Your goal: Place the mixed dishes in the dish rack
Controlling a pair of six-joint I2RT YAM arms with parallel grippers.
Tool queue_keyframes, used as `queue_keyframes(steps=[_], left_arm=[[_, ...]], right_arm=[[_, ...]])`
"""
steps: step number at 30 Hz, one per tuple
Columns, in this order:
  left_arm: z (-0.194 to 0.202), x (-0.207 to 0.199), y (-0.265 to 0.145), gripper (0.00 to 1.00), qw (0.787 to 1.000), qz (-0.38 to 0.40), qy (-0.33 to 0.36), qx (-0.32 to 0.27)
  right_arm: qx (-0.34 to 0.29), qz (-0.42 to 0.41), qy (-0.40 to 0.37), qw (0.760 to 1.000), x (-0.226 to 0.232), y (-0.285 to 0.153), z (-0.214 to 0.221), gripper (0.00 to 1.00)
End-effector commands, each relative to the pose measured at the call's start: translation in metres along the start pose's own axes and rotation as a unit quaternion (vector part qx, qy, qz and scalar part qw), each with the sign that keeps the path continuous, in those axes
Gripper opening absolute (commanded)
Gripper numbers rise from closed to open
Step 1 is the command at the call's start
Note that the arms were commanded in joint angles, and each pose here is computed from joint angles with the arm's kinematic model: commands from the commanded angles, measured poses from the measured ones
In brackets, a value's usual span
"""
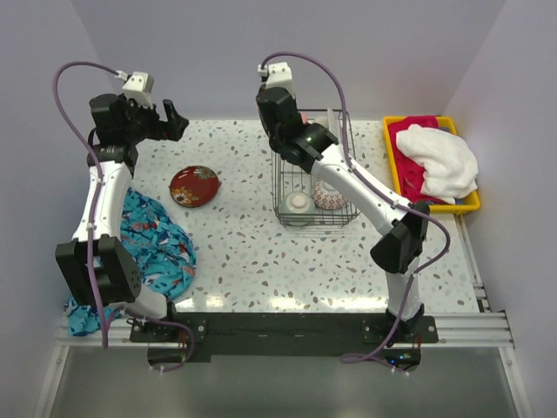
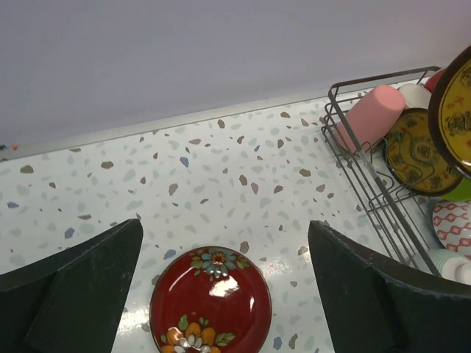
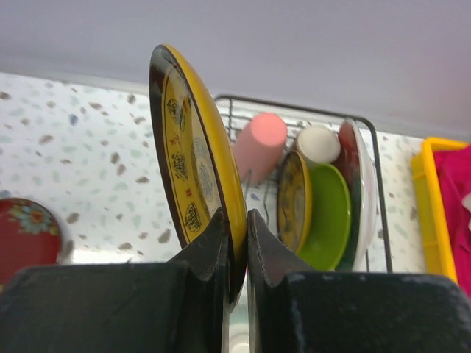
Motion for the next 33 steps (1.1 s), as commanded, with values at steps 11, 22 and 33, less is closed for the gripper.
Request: queue_keyframes(steps=[11,22,33], left_arm=[[-0.006,-0.014,-0.019,1.0,1.0,-0.005,-0.01,-0.028],[0.013,-0.015,-0.02,1.0,1.0,-0.001,-0.013,-0.006],[0.021,-0.016,-0.018,1.0,1.0,0.006,-0.024,0.001]], right_arm=[[0.041,0.159,-0.076,0.984,-0.026,0.022,0.047,0.0],[0.094,0.198,-0.087,0.972,-0.046,0.044,0.081,0.0],[0.11,0.215,-0.084,0.967,-0.054,0.059,0.095,0.0]])
Point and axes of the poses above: each gripper's point midway between its finger pads, its own y axis out along the fingers, its own x axis along the line the jaws close on, z = x × y, the point moved 7 cm from there along -y, back along the fingers, and after that the axes turned 5 degrees about y, right-handed, at the moved point
